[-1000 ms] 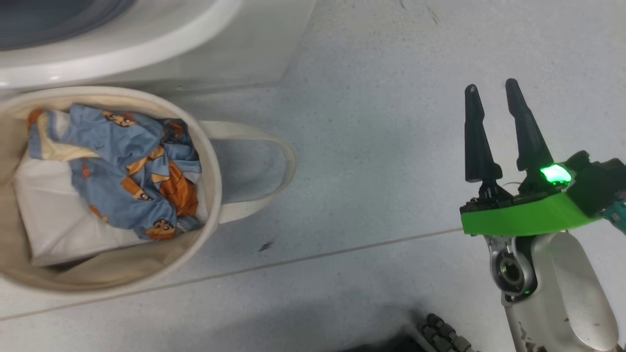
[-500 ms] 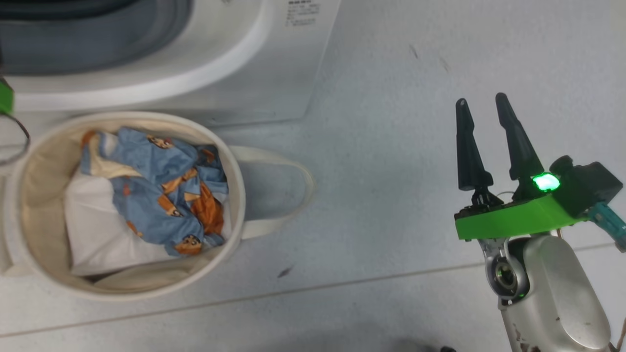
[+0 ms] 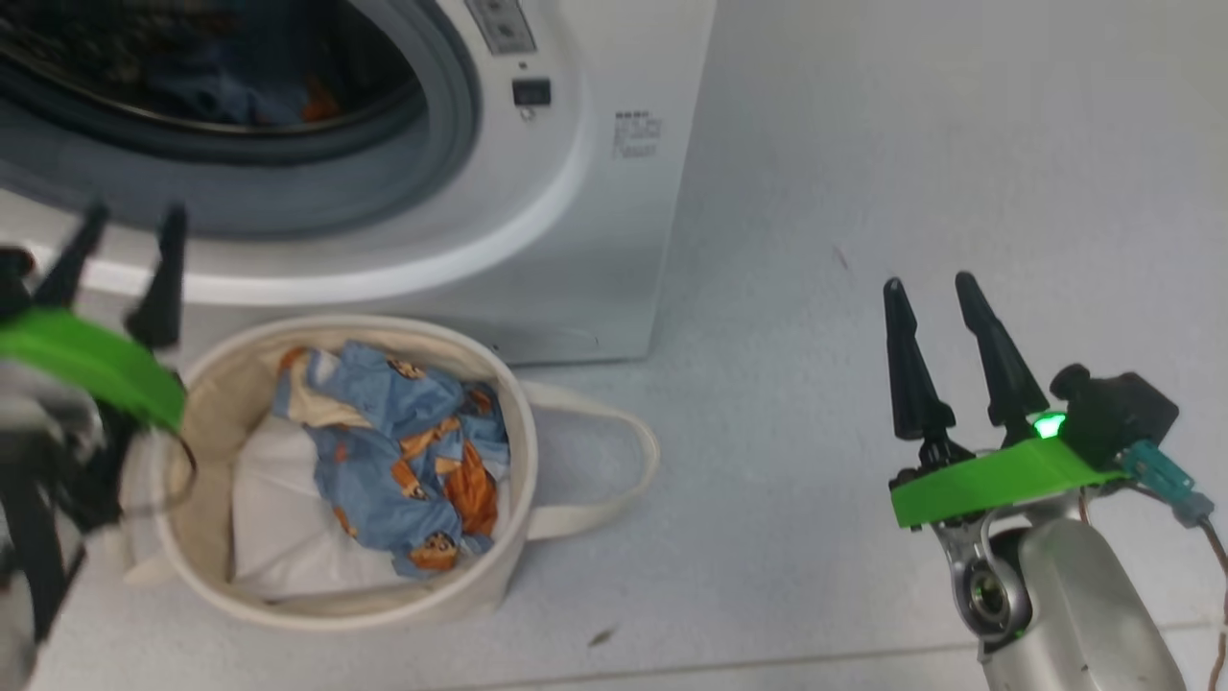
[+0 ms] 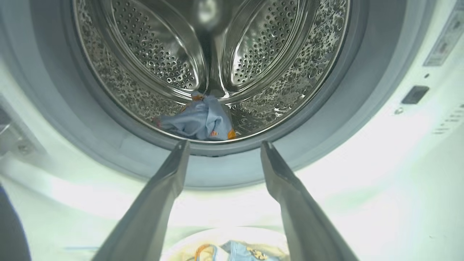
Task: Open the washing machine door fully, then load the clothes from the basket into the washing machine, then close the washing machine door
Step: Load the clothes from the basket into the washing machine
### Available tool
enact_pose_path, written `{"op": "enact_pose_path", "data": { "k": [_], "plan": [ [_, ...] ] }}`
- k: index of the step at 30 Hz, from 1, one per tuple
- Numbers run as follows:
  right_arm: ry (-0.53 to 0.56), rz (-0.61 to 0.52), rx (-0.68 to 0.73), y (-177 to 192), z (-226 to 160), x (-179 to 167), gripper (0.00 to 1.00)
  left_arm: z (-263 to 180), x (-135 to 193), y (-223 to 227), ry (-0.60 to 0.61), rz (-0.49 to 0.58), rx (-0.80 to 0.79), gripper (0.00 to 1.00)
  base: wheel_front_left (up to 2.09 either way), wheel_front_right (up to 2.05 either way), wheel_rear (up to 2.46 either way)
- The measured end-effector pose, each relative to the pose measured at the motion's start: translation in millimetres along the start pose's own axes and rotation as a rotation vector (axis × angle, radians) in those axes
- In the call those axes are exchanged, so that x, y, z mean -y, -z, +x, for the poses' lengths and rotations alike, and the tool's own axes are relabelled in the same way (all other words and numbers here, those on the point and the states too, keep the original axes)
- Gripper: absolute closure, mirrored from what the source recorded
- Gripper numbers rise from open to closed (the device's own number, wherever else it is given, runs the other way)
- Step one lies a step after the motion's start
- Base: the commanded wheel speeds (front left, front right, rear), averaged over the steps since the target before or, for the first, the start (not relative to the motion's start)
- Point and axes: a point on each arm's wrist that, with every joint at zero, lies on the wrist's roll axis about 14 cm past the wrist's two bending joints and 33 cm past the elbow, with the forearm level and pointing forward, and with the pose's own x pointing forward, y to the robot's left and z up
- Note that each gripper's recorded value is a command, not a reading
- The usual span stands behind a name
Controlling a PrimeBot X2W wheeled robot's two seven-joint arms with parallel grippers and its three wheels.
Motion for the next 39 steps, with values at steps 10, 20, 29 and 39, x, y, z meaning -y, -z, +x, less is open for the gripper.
{"op": "enact_pose_path", "data": {
  "k": [10, 20, 29, 39],
  "plan": [
    [-0.029, 0.012, 0.022, -17, -17, -15, 0.0, -59, 5, 0, -0.048, -0.017, 0.031, 0.0, 0.0, 0.0, 0.0],
    [-0.057, 0.02, 0.066, -37, -27, -27, 0.0, -105, 16, 2, -0.108, -0.041, 0.079, 0.0, 0.0, 0.0, 0.0],
    [-0.051, 0.041, 0.056, -37, -46, -28, 0.0, -132, 34, 2, -0.115, -0.034, 0.113, 0.0, 0.0, 0.0, 0.0],
    [-0.045, 0.049, 0.06, -39, -50, -27, 0.0, -148, 32, 6, -0.14, -0.053, 0.121, 0.0, 0.0, 0.0, 0.0]
  ]
}}
